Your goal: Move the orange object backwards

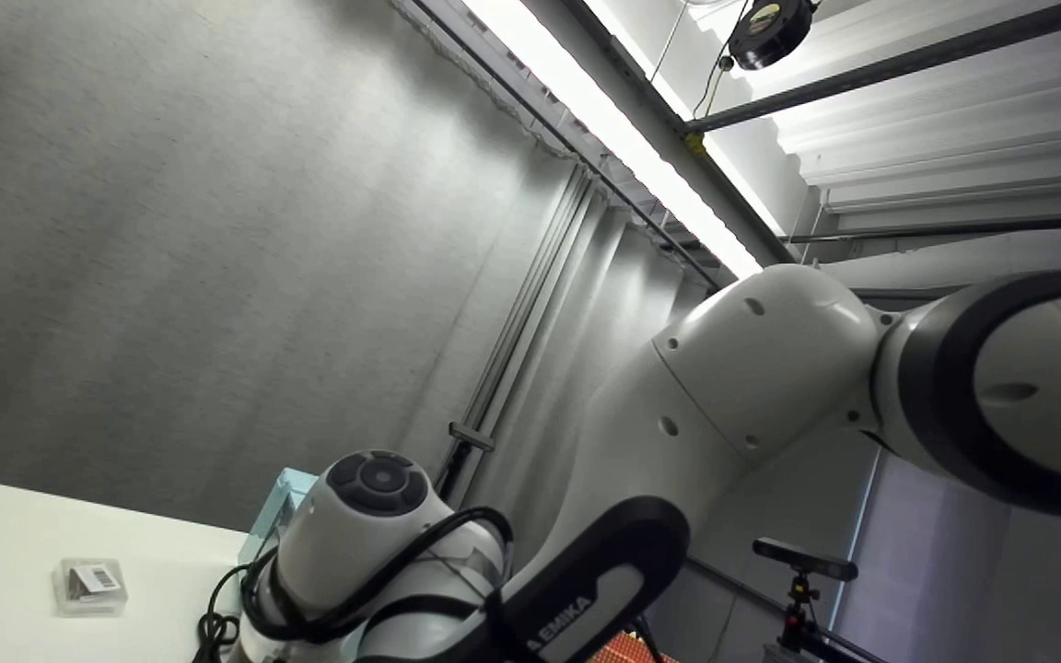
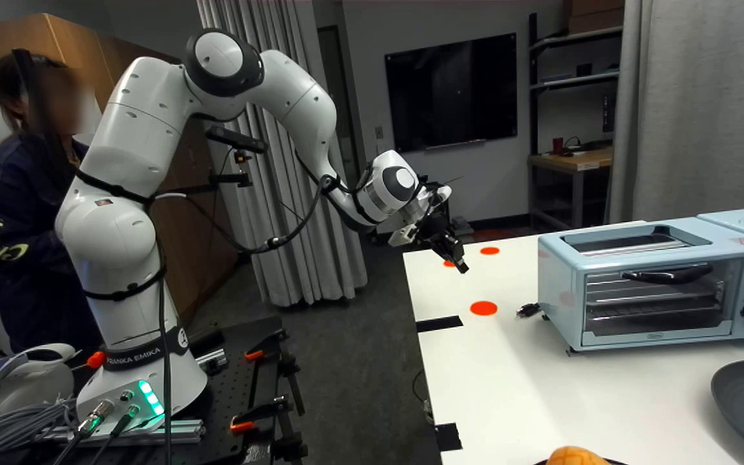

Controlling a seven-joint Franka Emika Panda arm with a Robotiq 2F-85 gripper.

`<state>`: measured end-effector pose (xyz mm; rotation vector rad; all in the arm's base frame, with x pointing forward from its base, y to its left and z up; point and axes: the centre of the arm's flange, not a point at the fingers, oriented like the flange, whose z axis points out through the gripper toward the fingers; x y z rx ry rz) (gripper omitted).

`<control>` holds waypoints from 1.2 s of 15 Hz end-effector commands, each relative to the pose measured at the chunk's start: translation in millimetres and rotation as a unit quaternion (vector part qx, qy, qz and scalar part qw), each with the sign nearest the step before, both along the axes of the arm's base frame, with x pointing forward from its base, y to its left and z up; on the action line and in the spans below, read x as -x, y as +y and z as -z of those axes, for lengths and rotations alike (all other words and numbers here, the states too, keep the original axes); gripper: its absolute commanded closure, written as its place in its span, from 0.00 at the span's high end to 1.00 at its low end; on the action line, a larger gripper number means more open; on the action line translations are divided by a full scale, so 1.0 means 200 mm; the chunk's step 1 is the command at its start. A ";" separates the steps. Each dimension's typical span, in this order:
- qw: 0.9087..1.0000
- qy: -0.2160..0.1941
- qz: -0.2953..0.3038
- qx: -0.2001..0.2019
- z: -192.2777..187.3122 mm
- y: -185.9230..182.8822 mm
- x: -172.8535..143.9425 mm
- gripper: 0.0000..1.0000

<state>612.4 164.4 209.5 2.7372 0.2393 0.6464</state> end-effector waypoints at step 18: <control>0.987 0.013 0.132 -0.091 -0.77 -0.55 0.79 0.00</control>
